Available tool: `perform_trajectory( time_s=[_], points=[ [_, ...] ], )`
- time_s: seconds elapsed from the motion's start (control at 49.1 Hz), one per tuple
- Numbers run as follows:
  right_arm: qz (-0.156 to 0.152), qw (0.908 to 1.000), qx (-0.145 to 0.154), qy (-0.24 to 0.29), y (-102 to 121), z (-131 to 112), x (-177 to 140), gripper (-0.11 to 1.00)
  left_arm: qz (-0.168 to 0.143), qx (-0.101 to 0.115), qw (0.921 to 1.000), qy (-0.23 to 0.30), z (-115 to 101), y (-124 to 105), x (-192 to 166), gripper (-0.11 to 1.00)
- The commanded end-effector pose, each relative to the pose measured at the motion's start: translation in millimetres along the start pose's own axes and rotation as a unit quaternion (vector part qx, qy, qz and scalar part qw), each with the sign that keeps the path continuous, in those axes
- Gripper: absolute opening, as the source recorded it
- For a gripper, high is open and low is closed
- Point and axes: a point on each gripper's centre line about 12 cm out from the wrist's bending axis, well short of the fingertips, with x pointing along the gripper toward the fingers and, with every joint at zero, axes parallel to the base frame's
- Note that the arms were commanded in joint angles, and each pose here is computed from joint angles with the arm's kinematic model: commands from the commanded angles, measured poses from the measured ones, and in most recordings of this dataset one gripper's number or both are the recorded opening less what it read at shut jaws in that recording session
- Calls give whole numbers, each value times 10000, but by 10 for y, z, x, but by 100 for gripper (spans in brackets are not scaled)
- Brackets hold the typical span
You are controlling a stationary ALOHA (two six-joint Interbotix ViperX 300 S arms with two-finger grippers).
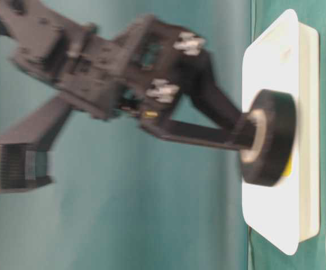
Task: Pick up the tape from a random location and place it into the white case.
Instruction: 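Lower the right gripper into the black roll's hole and close, then lift the black tape roll with the right gripper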
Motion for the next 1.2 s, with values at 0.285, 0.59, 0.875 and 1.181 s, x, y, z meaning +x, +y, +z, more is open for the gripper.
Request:
perform_trajectory(
  time_s=[0.285, 0.59, 0.875, 1.181],
  points=[
    [71, 9999, -86, -84, 176, 293, -657, 25, -13, -12, 10000, -92, 63, -6, -13, 99],
    [70, 9999, -115, -86, 212, 361, -823, 25, -13, -12, 10000, -76, 56, -6, -11, 99],
    [37, 9999, -121, -102, 199, 366, -823, 25, -13, -4, 10000, -84, 57, -6, -15, 99],
    [10, 9998, -148, -110, 198, 367, -823, 25, -13, -12, 10000, -76, 56, -6, -11, 99]
  ],
)
